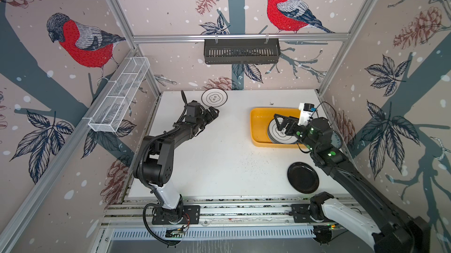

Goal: Place the plates into the plastic bin on the countertop
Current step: Pick up the plate from the top-center of the table.

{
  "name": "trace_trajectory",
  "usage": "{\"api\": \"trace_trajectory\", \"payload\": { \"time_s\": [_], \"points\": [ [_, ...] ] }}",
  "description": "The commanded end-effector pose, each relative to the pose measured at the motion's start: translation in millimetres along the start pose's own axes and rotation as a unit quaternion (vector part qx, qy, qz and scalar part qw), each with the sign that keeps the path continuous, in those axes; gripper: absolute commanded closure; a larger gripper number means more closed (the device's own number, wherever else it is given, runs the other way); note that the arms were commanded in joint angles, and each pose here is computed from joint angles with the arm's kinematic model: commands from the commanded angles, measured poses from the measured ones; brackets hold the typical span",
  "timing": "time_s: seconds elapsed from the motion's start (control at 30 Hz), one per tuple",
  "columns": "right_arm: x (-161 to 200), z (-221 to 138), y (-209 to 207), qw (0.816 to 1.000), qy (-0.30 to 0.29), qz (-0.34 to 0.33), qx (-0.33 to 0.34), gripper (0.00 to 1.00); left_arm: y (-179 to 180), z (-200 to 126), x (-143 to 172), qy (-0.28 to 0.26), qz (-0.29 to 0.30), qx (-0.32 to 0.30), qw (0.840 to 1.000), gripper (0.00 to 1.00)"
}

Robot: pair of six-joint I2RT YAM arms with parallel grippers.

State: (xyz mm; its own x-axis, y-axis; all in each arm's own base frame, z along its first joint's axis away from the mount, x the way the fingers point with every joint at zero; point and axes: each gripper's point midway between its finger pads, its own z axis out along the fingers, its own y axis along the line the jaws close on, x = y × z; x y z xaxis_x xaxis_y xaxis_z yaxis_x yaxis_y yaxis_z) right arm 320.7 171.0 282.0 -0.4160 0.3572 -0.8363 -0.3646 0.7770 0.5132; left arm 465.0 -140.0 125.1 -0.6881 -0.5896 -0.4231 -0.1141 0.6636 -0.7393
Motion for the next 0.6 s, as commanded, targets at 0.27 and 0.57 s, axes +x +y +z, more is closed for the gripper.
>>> {"api": "trace_trajectory", "payload": {
  "time_s": [0.27, 0.57],
  "points": [
    [26, 49, 89, 0.991, 0.035, -0.062, -0.115, 0.00, 39, 33, -36, -0.011, -0.079, 0.027, 0.996, 0.04],
    [42, 71, 96, 0.987, 0.072, -0.100, -0.101, 0.00, 65, 66, -52, -0.009, -0.111, 0.017, 0.994, 0.07]
  ]
}}
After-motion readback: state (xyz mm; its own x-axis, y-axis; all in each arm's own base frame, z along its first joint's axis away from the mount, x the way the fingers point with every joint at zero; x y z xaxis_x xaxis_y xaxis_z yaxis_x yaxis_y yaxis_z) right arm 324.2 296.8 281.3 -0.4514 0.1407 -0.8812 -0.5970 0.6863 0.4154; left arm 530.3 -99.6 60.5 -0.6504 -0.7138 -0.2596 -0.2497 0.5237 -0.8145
